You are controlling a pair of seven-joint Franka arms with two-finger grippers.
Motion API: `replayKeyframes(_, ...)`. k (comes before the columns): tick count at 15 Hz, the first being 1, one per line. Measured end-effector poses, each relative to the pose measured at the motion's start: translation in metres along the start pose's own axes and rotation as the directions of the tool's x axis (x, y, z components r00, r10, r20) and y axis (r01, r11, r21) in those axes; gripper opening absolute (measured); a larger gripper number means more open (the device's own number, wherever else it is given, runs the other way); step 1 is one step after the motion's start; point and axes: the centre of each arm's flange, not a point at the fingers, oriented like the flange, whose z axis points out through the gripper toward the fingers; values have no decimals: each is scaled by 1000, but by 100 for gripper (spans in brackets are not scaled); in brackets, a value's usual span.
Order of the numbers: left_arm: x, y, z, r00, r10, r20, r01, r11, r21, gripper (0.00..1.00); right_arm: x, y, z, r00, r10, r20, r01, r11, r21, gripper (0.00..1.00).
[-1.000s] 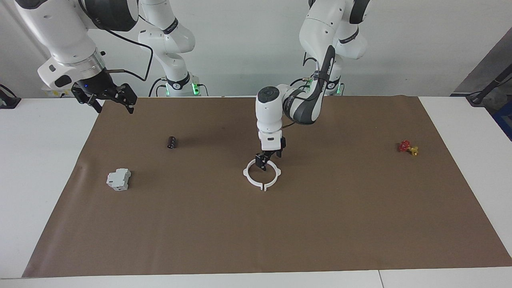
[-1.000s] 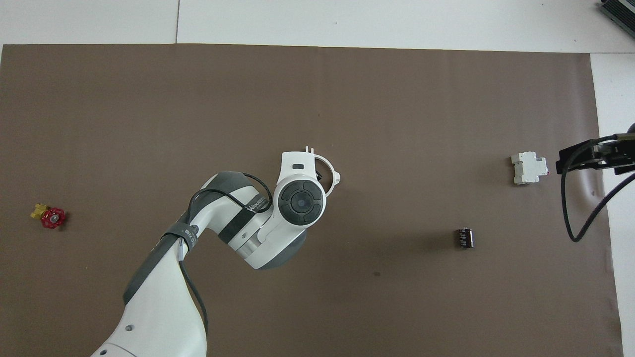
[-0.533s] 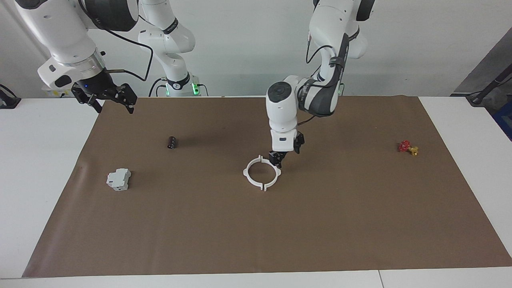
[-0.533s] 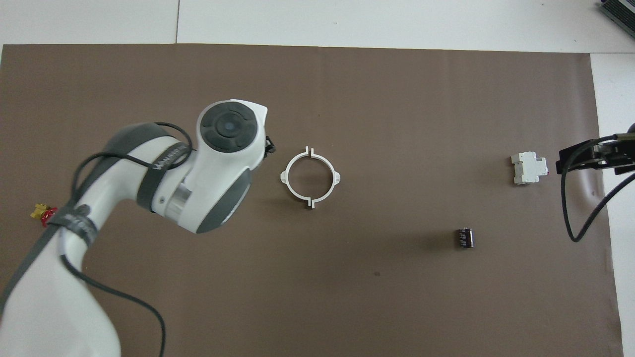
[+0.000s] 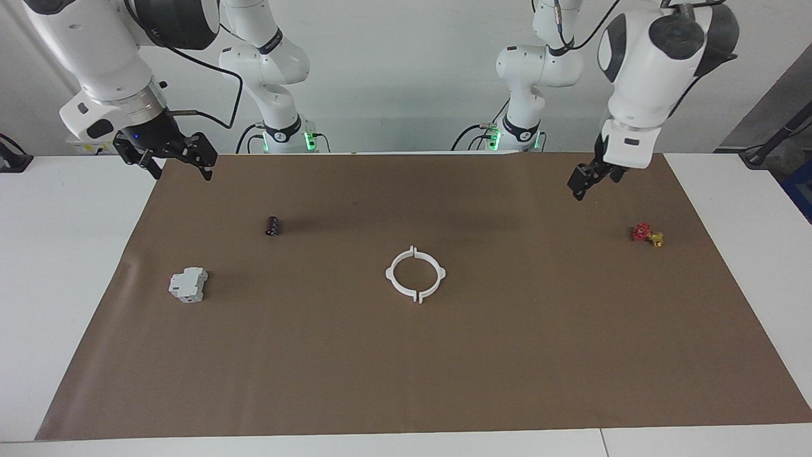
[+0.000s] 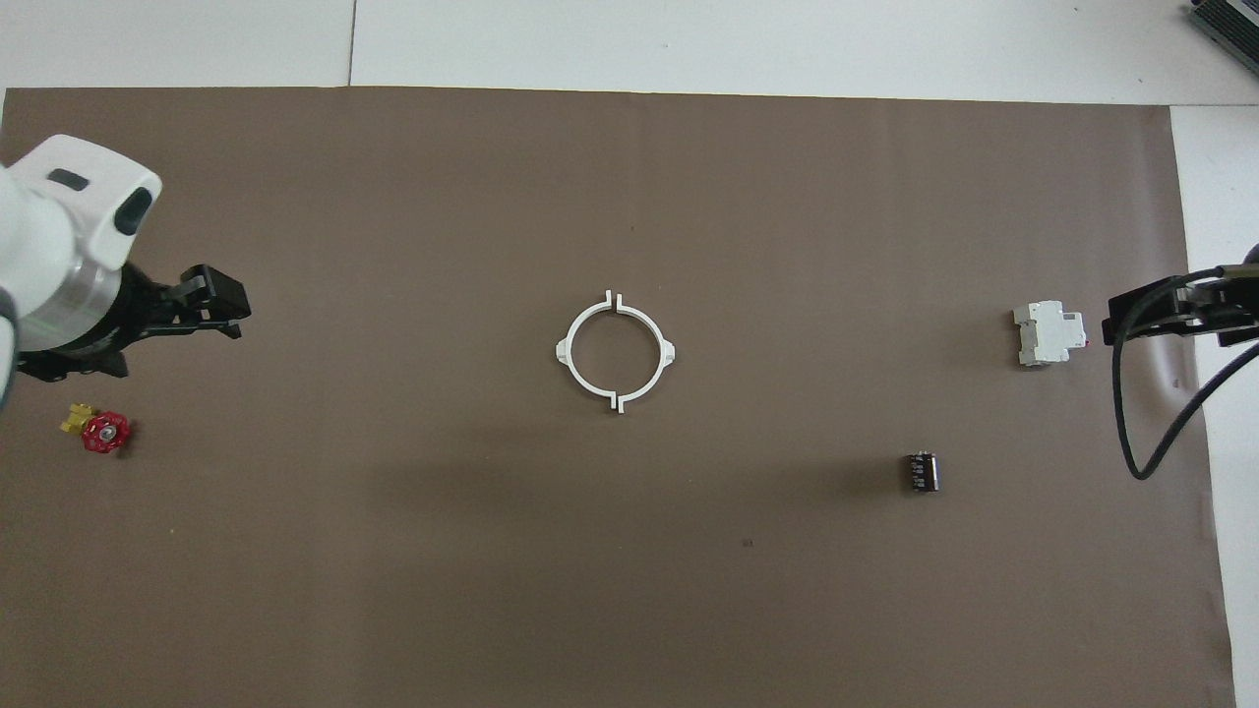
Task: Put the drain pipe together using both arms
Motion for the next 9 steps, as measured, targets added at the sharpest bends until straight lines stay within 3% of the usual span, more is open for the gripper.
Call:
replayKeyframes(3,-7,-36,-17,995,100,9,-100,995,-14,100,0,0,0,1000,0,0,0,1000,0,100)
replayKeyframes(9,-11,-38,-5,974,219,57,-218,976,-28,100,0,0,0,1000,0,0,0,1000,0,100)
